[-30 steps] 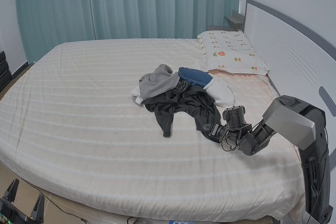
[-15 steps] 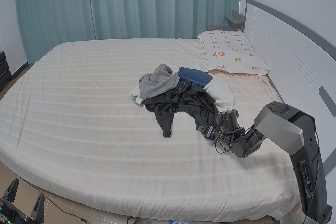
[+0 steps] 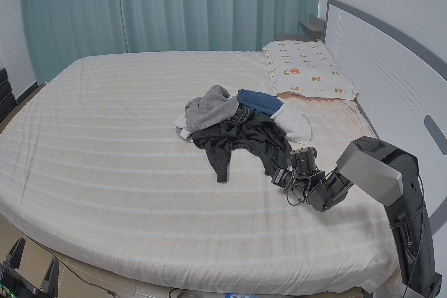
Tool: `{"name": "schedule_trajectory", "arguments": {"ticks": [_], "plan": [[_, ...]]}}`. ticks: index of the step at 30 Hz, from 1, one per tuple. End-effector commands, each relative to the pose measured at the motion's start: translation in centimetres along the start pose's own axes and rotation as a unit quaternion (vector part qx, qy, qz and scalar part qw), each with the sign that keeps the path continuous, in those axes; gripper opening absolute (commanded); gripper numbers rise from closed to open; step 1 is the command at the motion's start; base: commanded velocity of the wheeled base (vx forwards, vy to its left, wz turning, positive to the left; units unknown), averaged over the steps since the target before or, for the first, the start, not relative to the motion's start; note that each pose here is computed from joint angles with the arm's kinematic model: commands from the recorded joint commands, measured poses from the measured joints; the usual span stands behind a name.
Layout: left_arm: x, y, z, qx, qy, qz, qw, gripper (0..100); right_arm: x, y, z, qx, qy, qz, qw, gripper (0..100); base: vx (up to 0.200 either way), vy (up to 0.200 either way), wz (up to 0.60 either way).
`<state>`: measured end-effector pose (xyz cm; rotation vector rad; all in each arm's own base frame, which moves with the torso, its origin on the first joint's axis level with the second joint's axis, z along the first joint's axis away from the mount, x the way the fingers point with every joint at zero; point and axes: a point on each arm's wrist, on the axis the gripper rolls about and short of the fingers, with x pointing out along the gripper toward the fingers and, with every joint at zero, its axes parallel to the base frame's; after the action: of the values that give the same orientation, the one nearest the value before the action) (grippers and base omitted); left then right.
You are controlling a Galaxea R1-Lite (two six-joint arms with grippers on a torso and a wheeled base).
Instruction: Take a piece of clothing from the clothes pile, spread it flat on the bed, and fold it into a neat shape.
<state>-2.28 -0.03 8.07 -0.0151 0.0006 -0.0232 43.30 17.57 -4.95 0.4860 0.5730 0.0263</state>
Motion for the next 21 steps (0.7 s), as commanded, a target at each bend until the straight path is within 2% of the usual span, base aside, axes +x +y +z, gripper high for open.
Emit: {"name": "schedule_trajectory", "arguments": {"ticks": [1, 6, 8, 9, 10, 13, 15, 16, 17, 18, 19, 21], "plan": [[0.0, 0.0, -0.5, 0.000, 0.003, 0.000, 1.0000, 100, -3.1, 0.9, 1.7, 0.034, -0.020, 0.028, 0.9988, 0, 0.000, 0.000, 0.00], [0.0, 0.0, -0.5, 0.001, 0.003, 0.000, 1.0000, 100, -8.1, 1.2, 2.8, 0.059, -0.029, 0.066, 0.9957, 0, 0.000, 0.000, 0.00], [0.0, 0.0, -0.5, 0.001, 0.003, 0.001, 1.0000, 100, -11.5, 0.8, 3.1, 0.075, -0.033, 0.095, 0.9920, 0, 0.000, 0.000, 0.00], [0.0, 0.0, -0.5, 0.001, 0.003, 0.001, 1.0000, 100, -11.5, 0.8, 3.1, 0.075, -0.033, 0.095, 0.9920, 0, 0.000, 0.000, 0.00], [0.0, 0.0, -0.5, 0.004, 0.002, 0.001, 1.0000, 100, -14.8, 0.4, 2.7, 0.076, -0.030, 0.117, 0.9898, 0, 0.000, 0.000, 0.00], [0.0, 0.0, -0.5, 0.004, 0.002, 0.002, 1.0000, 100, -19.9, -0.5, 1.9, 0.072, -0.017, 0.152, 0.9856, 0, 0.000, 0.000, 0.00], [0.0, 0.0, -0.5, 0.004, 0.002, 0.002, 1.0000, 100, -23.3, -0.8, 1.4, 0.066, -0.010, 0.190, 0.9796, 0, 0.000, 0.000, 0.00], [0.0, 0.0, -0.5, 0.004, 0.002, 0.002, 1.0000, 100, -23.5, -0.8, 1.3, 0.065, -0.010, 0.192, 0.9791, 0, 0.000, 0.000, 0.00], [0.0, 0.0, -0.5, 0.008, -0.001, -0.003, 1.0000, 100, -26.1, -1.2, 1.1, 0.060, -0.007, 0.220, 0.9735, 0, 0.000, 0.000, 0.00], [0.0, 0.0, -0.5, 0.010, -0.001, -0.003, 0.9999, 100, -26.6, -1.3, 1.0, 0.059, -0.007, 0.229, 0.9717, 0, 0.000, 0.000, 0.00], [0.0, 0.0, -0.5, 0.018, -0.003, -0.006, 0.9998, 100, -28.4, -1.6, 0.9, 0.055, -0.001, 0.255, 0.9653, 0, 0.000, 0.000, 0.00], [0.0, 0.0, -0.5, 0.029, -0.003, -0.009, 0.9995, 100, -29.5, -1.9, 0.9, 0.052, 0.004, 0.276, 0.9597, 0, 0.000, 0.000, 0.00]]}}
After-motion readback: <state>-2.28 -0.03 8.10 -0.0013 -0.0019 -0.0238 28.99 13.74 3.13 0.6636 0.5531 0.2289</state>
